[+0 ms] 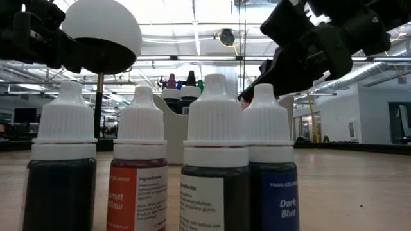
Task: Pick & Place food coloring
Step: Put the small orange food coloring bottle into the gray bin, then put the small dark blue food coloring bottle into the gray bin
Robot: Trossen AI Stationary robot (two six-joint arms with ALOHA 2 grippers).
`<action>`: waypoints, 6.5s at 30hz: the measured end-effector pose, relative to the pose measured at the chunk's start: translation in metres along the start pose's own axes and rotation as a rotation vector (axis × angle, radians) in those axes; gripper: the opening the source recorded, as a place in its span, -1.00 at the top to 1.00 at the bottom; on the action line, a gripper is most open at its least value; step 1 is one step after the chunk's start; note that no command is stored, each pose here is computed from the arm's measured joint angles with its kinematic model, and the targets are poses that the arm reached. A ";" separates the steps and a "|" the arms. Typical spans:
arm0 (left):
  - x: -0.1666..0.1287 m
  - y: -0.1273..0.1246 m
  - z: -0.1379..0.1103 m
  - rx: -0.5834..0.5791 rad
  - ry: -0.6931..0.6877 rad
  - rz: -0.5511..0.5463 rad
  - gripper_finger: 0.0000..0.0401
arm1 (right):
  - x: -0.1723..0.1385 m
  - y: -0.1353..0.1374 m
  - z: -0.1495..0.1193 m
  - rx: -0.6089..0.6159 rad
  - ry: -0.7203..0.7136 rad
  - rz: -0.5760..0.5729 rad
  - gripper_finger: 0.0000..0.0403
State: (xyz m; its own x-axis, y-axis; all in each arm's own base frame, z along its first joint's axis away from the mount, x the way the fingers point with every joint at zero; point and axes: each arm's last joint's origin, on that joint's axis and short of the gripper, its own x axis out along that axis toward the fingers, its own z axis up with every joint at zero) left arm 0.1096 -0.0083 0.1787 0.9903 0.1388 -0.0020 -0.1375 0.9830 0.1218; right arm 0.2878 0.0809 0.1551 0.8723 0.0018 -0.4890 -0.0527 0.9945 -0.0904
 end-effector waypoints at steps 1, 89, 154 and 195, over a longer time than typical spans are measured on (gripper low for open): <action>0.000 0.000 0.000 0.000 -0.001 0.000 0.96 | 0.002 0.001 0.001 0.006 0.002 0.003 0.73; 0.000 0.000 -0.002 -0.042 0.024 -0.002 0.96 | 0.026 -0.007 0.032 0.055 0.337 -0.119 0.56; 0.023 -0.029 0.052 -0.097 0.099 -0.121 0.98 | -0.147 -0.062 -0.061 0.032 -0.609 -0.045 1.00; 0.167 -0.312 0.059 -0.021 1.155 -0.451 -0.14 | -0.148 -0.063 -0.060 -0.024 -0.634 -0.065 1.00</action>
State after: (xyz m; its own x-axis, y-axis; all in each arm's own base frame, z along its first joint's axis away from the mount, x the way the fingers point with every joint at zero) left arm 0.3187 -0.2988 0.1987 0.3538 -0.1979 -0.9141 0.2004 0.9707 -0.1326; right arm 0.1329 0.0121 0.1816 0.9920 0.0106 0.1259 0.0053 0.9921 -0.1256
